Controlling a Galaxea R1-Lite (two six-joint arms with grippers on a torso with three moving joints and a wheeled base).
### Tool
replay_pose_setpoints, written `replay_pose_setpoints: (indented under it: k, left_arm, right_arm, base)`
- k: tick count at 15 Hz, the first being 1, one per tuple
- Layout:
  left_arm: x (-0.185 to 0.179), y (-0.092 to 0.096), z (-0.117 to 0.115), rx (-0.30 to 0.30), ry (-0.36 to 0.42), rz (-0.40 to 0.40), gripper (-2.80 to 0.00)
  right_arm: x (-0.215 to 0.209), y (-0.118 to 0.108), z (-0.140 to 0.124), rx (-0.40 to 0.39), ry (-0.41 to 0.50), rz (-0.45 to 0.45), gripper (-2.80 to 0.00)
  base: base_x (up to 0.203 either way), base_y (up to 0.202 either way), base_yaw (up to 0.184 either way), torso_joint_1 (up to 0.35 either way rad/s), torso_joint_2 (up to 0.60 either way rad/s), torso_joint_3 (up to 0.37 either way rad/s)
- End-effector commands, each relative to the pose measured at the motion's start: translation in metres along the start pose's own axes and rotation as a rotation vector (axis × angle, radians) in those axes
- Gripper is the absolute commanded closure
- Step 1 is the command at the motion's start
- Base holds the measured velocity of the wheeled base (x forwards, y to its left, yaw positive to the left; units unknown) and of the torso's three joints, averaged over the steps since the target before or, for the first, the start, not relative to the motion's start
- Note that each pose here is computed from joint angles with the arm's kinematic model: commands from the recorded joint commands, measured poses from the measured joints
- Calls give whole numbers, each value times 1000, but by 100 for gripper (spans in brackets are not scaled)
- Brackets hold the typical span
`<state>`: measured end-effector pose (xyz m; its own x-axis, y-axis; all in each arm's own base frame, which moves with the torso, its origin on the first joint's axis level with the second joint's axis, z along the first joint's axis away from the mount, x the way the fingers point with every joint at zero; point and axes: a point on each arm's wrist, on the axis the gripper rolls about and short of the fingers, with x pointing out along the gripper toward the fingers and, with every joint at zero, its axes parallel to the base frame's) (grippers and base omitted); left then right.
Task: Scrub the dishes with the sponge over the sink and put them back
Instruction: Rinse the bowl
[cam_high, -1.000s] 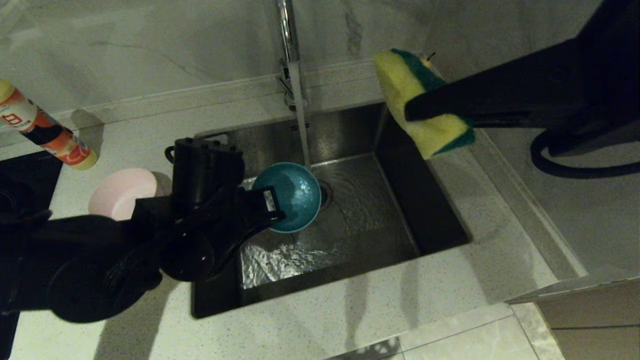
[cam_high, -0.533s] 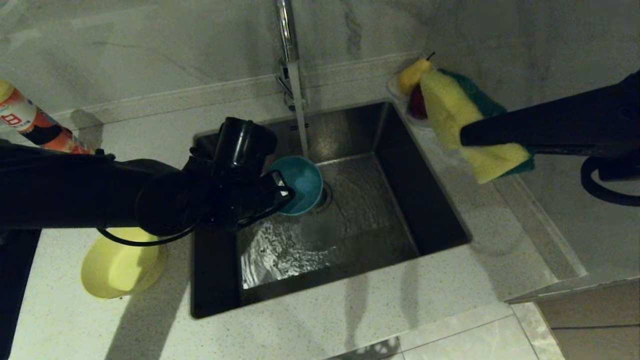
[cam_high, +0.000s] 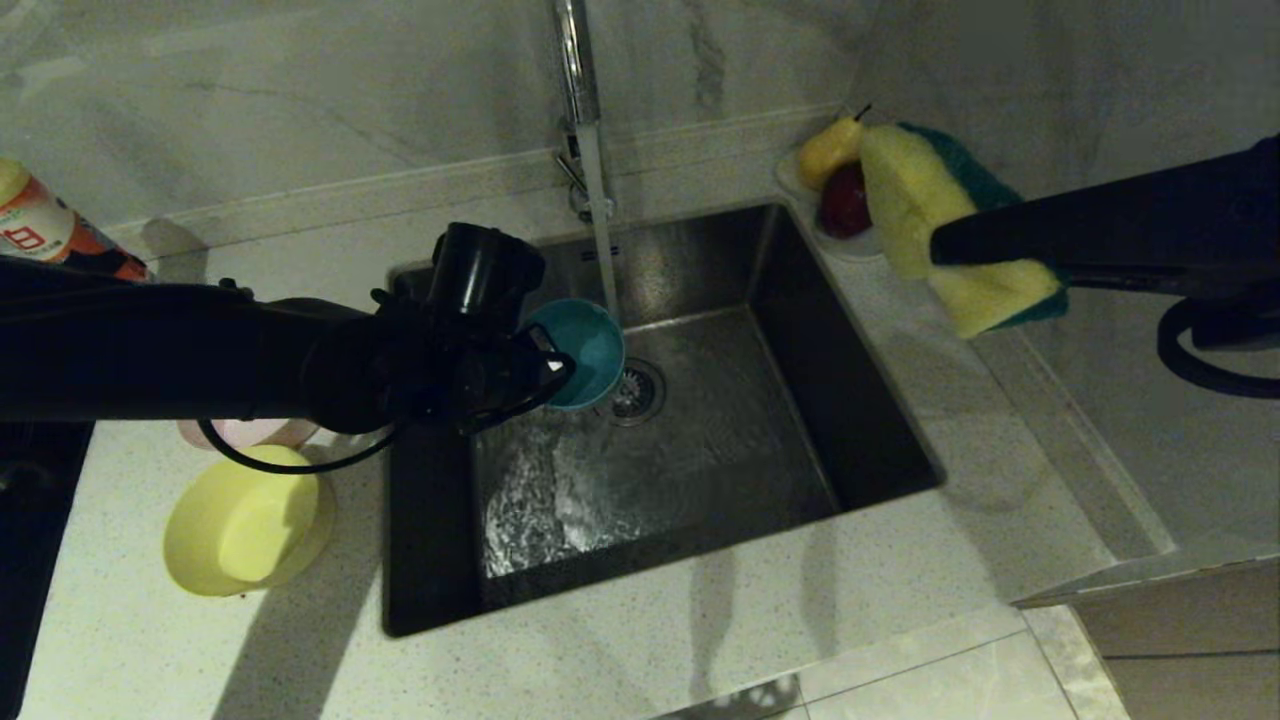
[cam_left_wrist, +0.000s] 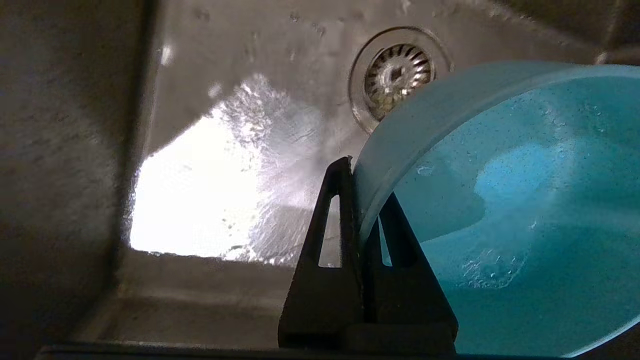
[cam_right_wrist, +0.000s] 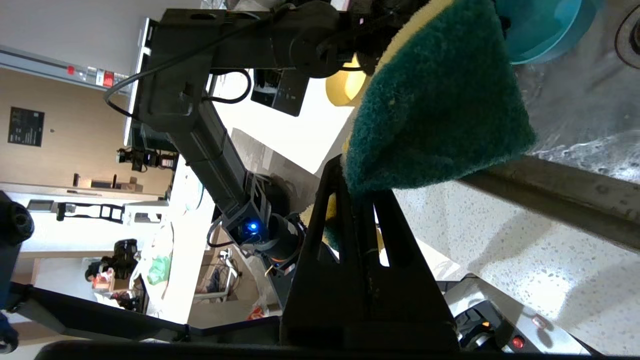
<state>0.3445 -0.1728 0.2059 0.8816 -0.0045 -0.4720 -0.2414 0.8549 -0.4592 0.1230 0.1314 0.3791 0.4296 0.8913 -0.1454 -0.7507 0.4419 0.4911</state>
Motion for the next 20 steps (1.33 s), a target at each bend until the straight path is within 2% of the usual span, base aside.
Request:
replay_pose_setpoints:
  k: [1,6,9,13,20]
  left_arm:
    - [10,-4,-2,-4,2,6,0]
    - [21,-10,-7,-21,27,-5,0]
    - [19,-9,-8,-20,42,3,0]
    - [7,-10,-8,-30,101,-30,0]
    - [5,-7,-13,-20,120,-11,0]
  right_arm:
    - [1,0,0,3,4,0,0]
    - [1,-2,-4,7,14,-5,0]
    - [3,-3,-4,7,18,-7,0]
    - [3,-4,-5,10,20,-9,0]
    - [4,-5,-6,11,25,-12,0]
  base:
    - [0,0,0,0,0,0]
    - [0,0,0,0,0,0]
    - [0,0,0,0,0,0]
    - [0,0,0,0,0,0]
    - [0,0,0,0,0,0]
